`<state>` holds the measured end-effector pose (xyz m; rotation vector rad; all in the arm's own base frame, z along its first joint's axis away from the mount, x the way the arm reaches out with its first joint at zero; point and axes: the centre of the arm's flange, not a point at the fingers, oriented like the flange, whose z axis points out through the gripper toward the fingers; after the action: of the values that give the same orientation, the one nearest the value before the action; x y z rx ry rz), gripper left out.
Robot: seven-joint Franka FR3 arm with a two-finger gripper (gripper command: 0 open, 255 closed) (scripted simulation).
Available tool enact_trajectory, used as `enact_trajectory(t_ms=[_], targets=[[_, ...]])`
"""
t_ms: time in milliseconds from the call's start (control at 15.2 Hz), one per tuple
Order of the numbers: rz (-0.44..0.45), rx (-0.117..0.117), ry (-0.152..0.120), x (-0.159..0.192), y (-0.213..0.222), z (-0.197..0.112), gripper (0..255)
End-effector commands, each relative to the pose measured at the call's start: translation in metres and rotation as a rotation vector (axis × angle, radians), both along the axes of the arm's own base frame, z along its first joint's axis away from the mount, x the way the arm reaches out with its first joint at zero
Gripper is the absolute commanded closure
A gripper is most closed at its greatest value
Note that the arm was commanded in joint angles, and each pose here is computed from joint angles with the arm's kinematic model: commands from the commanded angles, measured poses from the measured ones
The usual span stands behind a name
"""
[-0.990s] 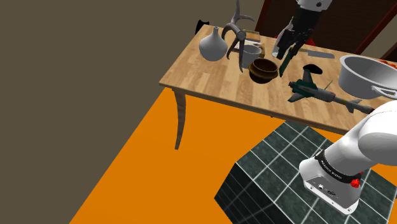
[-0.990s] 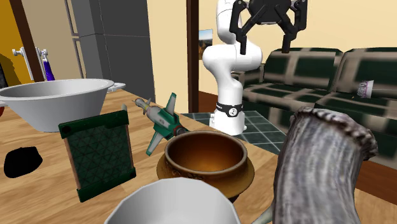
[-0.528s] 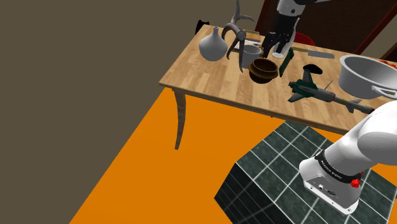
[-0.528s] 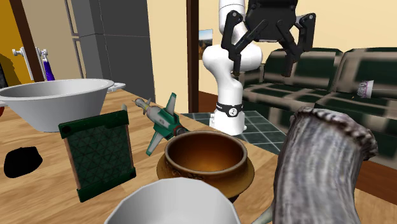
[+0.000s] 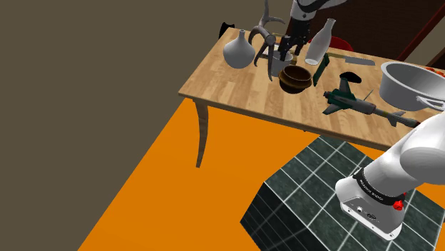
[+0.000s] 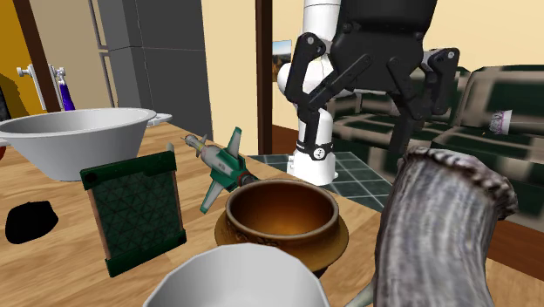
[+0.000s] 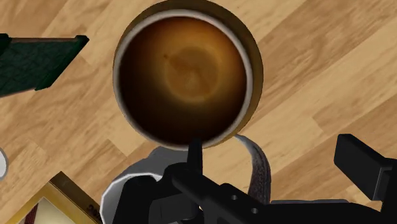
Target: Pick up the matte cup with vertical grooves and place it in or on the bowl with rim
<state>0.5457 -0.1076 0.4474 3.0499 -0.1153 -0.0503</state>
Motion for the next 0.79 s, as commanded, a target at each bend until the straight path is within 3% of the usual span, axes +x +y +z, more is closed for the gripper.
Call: enact_trajectory(t_ms=[0,594,726], targets=[[0.004,-0.017,0.001,0.023,-0.01,-0.013,0],[0.02,-0.087,0.004,0.122,-0.048,-0.052,0],[0.02,-0.087,0.004,0.122,-0.05,-0.062,0]])
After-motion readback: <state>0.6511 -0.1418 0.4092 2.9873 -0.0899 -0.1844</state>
